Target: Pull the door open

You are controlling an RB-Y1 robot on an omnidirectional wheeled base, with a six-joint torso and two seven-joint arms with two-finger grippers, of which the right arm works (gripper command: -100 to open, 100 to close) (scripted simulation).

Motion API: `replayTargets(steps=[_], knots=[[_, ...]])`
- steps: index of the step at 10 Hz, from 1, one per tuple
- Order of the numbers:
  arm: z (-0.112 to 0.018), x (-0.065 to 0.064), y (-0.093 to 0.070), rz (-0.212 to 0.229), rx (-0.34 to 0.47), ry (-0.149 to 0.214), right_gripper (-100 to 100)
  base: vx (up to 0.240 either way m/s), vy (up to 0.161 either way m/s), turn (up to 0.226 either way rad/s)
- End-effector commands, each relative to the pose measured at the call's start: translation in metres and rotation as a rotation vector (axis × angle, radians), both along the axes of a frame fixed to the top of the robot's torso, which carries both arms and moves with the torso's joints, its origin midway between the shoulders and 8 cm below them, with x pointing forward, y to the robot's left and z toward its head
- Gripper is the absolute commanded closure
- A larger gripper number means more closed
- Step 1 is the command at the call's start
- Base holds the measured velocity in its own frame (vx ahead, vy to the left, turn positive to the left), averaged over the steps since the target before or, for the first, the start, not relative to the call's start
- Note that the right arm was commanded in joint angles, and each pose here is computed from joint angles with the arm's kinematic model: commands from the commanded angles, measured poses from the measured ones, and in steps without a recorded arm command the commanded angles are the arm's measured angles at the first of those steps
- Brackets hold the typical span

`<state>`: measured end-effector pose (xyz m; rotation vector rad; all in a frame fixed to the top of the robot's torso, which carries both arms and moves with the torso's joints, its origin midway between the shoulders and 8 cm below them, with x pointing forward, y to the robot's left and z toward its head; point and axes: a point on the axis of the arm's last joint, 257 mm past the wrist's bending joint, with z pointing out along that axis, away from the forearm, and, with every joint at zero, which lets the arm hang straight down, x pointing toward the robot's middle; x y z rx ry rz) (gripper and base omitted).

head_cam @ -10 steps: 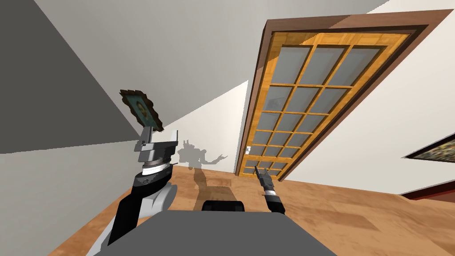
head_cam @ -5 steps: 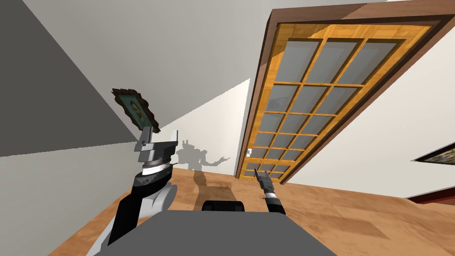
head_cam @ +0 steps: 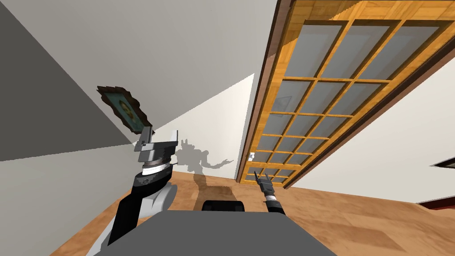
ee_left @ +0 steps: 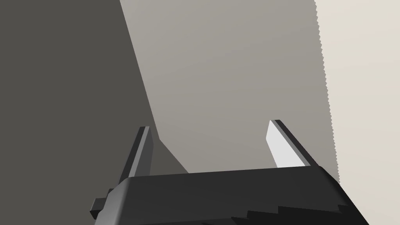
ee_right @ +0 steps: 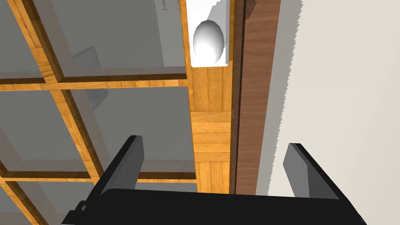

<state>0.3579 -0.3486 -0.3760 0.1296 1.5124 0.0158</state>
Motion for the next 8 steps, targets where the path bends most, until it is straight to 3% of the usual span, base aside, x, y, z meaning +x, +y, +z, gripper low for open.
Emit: replayTargets(steps=[1,4,5,8], knots=[[-0.008,-0.005,-0.001,-0.002,-0.033,0.021,-100,0.163,0.004,-0.005],[-0.022,-0.011,-0.002,-0.004,-0.083,0.055,-100,0.174,-0.008,-0.005],[-0.02,-0.01,-0.001,-0.003,-0.072,0.048,-100,0.075,-0.007,0.002],[-0.02,-0.002,-0.025,-0.082,-0.081,0.05,-100,0.018,-0.022,0.272]])
